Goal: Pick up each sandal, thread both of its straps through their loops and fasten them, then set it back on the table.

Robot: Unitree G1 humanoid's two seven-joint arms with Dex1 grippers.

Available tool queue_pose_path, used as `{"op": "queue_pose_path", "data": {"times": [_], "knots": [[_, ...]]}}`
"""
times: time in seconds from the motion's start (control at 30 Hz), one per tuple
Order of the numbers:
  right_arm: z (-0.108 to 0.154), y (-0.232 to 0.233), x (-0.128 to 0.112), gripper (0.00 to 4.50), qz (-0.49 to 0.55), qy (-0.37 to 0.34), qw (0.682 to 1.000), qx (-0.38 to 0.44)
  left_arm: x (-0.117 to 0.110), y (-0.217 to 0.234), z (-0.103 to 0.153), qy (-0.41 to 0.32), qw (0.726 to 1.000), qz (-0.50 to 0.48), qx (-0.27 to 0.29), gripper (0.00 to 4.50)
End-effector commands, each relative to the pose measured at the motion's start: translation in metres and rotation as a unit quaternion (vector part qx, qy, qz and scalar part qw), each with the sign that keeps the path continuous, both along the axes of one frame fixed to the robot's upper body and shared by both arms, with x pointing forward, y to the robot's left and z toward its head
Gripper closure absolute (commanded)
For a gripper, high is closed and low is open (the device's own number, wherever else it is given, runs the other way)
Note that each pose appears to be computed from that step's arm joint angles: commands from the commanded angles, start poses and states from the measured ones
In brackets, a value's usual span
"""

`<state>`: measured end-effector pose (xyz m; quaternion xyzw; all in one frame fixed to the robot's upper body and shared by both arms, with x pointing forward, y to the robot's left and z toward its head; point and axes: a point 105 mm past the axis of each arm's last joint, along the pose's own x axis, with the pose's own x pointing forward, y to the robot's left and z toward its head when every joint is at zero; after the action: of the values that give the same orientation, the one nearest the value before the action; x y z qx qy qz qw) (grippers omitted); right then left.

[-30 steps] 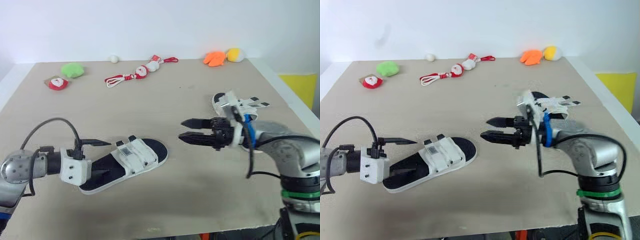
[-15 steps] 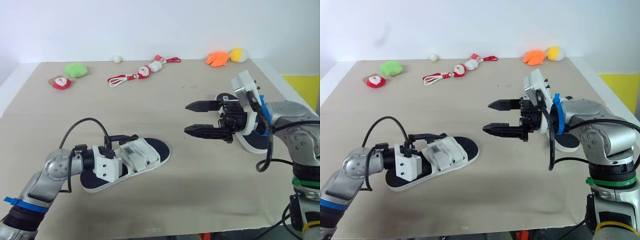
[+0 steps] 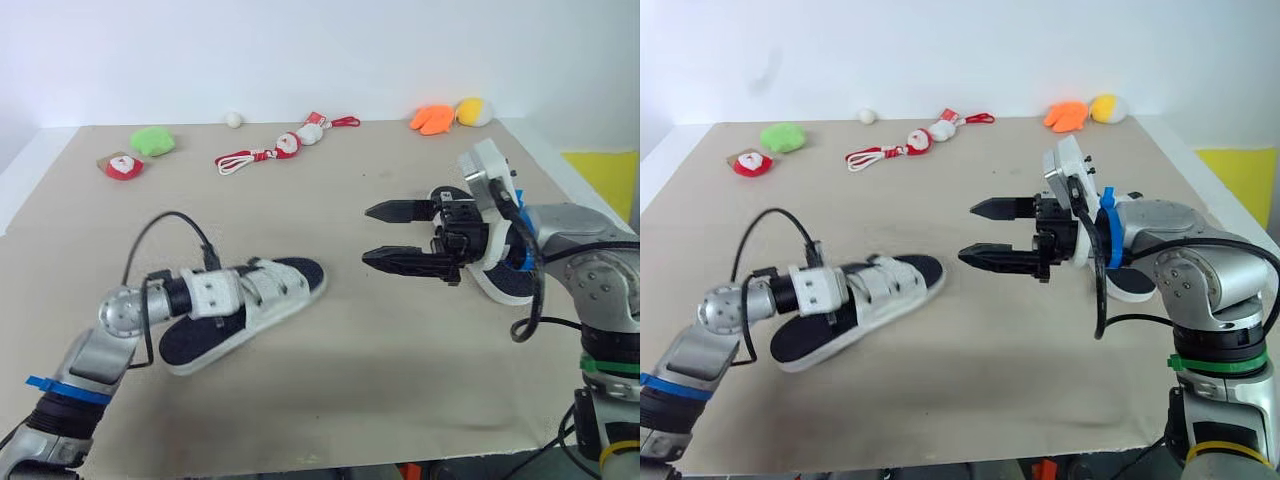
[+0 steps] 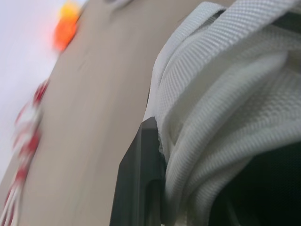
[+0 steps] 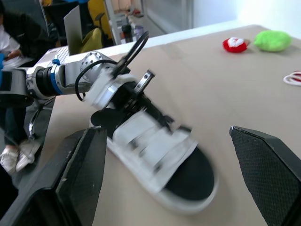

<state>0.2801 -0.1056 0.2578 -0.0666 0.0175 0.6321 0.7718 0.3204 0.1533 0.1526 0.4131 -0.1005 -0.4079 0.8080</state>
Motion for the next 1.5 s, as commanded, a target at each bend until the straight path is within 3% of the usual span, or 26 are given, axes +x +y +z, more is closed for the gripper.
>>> {"op": "queue_pose_path", "data": {"times": [0.03,0.17,0.23,0.5,0.53,0.57,0.6,0.63,0.77,0.8,1.1,1.27,1.43,1.5], "knots": [[0.011,0.01,0.006,0.0,-0.006,-0.036,0.999,0.013,0.036,0.046,0.039,-0.048,0.986,0.151,-0.049,4.48],[0.008,0.014,0.014,0.0,-0.017,-0.042,0.999,0.014,0.06,0.089,0.034,-0.038,0.956,0.286,-0.047,4.48],[0.004,0.016,0.017,0.0,-0.022,-0.044,0.999,0.01,0.066,0.102,0.028,-0.041,0.944,0.326,-0.011,4.48],[-0.002,0.02,0.02,0.0,-0.023,-0.043,0.999,0.008,0.076,0.121,0.015,-0.021,0.921,0.388,0.018,4.48],[-0.002,0.02,0.02,0.0,-0.023,-0.041,0.999,0.01,0.075,0.119,0.017,-0.02,0.924,0.383,0.008,3.52],[-0.002,0.019,0.02,0.0,-0.025,-0.04,0.999,0.01,0.074,0.116,0.019,-0.017,0.927,0.374,0.0,3.23],[-0.003,0.018,0.021,0.0,-0.026,-0.038,0.999,0.011,0.073,0.113,0.021,-0.015,0.933,0.36,-0.005,2.57],[-0.004,0.016,0.021,0.0,-0.029,-0.034,0.999,0.012,0.07,0.112,0.024,-0.011,0.936,0.353,-0.016,2.3],[-0.009,0.012,0.023,0.0,-0.037,-0.024,0.999,0.014,0.06,0.115,0.031,0.012,0.938,0.338,-0.071,0.31],[-0.01,0.011,0.023,0.0,-0.041,-0.021,0.999,0.016,0.056,0.117,0.032,0.021,0.938,0.336,-0.086,0.04],[-0.027,-0.018,0.028,0.0,-0.088,0.03,0.995,0.02,0.029,0.127,0.044,0.072,0.923,0.306,-0.221,0.04],[-0.046,-0.061,0.033,0.0,-0.137,0.068,0.988,-0.012,-0.002,0.121,0.067,0.091,0.923,0.244,-0.285,0.04],[-0.072,-0.087,0.025,0.0,-0.15,0.1,0.981,-0.071,-0.038,0.085,0.073,0.155,0.933,0.134,-0.295,0.04],[-0.082,-0.097,0.022,0.0,-0.153,0.11,0.978,-0.094,-0.055,0.065,0.049,0.218,0.937,0.106,-0.252,0.04]]}}
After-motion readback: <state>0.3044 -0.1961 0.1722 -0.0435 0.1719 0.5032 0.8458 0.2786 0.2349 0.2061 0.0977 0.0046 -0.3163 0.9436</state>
